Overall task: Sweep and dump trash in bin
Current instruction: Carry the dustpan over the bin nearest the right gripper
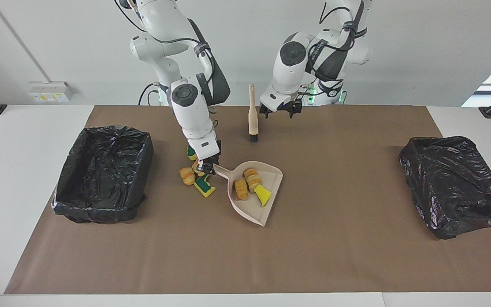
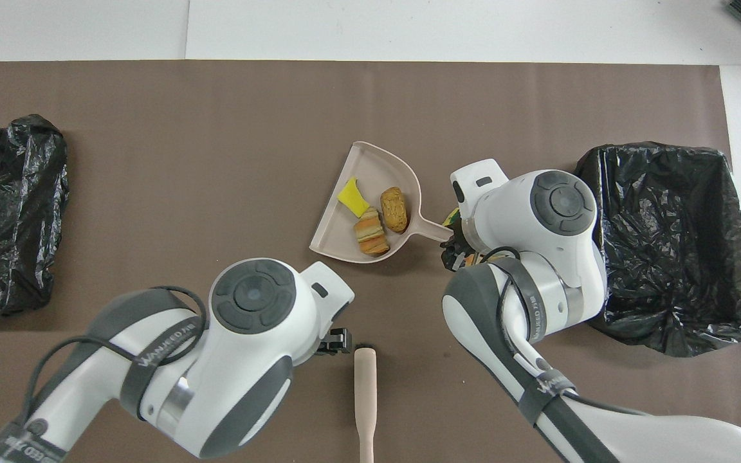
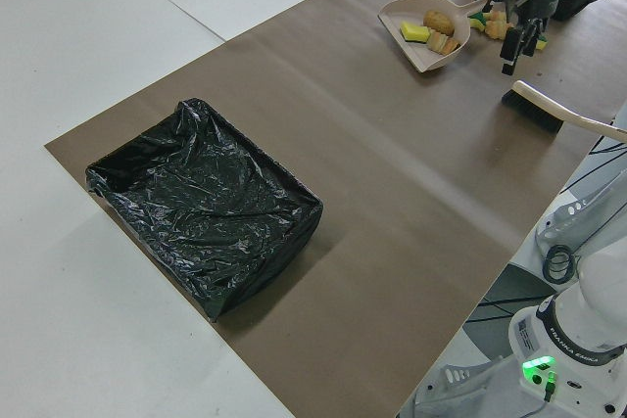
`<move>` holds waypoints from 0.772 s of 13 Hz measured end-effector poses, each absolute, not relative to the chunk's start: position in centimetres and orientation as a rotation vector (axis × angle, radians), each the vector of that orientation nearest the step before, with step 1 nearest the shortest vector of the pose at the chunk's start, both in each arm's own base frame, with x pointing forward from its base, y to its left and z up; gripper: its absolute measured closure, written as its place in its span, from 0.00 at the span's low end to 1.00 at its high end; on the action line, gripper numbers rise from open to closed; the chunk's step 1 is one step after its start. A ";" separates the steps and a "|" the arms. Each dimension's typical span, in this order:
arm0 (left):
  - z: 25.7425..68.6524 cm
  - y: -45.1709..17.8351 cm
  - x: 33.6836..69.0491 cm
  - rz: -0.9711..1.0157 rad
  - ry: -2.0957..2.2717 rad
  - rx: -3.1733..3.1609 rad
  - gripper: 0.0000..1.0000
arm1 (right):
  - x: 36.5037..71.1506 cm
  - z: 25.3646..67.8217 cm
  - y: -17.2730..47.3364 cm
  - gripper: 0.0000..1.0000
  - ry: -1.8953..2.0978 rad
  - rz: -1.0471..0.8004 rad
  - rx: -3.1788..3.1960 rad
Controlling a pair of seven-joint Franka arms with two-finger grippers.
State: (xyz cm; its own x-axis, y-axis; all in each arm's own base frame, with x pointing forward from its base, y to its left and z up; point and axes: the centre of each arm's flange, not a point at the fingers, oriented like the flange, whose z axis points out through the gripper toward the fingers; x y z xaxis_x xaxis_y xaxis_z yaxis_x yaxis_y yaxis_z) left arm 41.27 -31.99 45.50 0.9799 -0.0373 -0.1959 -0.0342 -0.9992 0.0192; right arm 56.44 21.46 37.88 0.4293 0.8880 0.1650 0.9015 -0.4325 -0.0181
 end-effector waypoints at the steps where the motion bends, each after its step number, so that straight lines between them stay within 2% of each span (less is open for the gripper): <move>1: 47.6 -29.7 43.8 -0.251 -0.042 3.094 0.00 | 56.8 39.2 20.5 0.68 -1.563 -0.229 -2.576; 3: 51.5 -25.2 47.4 -0.163 -0.106 3.088 0.00 | 57.4 42.4 17.4 0.68 -1.499 -0.251 -2.597; 5: 54.7 -21.3 49.6 -0.104 -0.180 3.104 0.00 | 58.1 46.4 12.0 0.68 -1.478 -0.247 -2.603; 8: 59.7 -17.2 51.0 -0.052 -0.265 3.108 0.00 | 57.2 52.0 2.0 0.68 -1.432 -0.232 -2.621; 10: 63.4 -14.6 50.9 -0.072 -0.297 3.111 0.00 | 55.9 54.2 -4.4 0.68 -1.411 -0.207 -2.618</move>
State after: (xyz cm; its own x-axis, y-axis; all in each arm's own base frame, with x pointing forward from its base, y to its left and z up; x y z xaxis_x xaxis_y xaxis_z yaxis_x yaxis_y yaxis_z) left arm 50.91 -14.59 63.35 0.9809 -0.1895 -0.0443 -0.1888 -0.9818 0.0201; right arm 55.94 -4.42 54.25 0.5455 0.8147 0.1967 0.8368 -0.5423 -0.0750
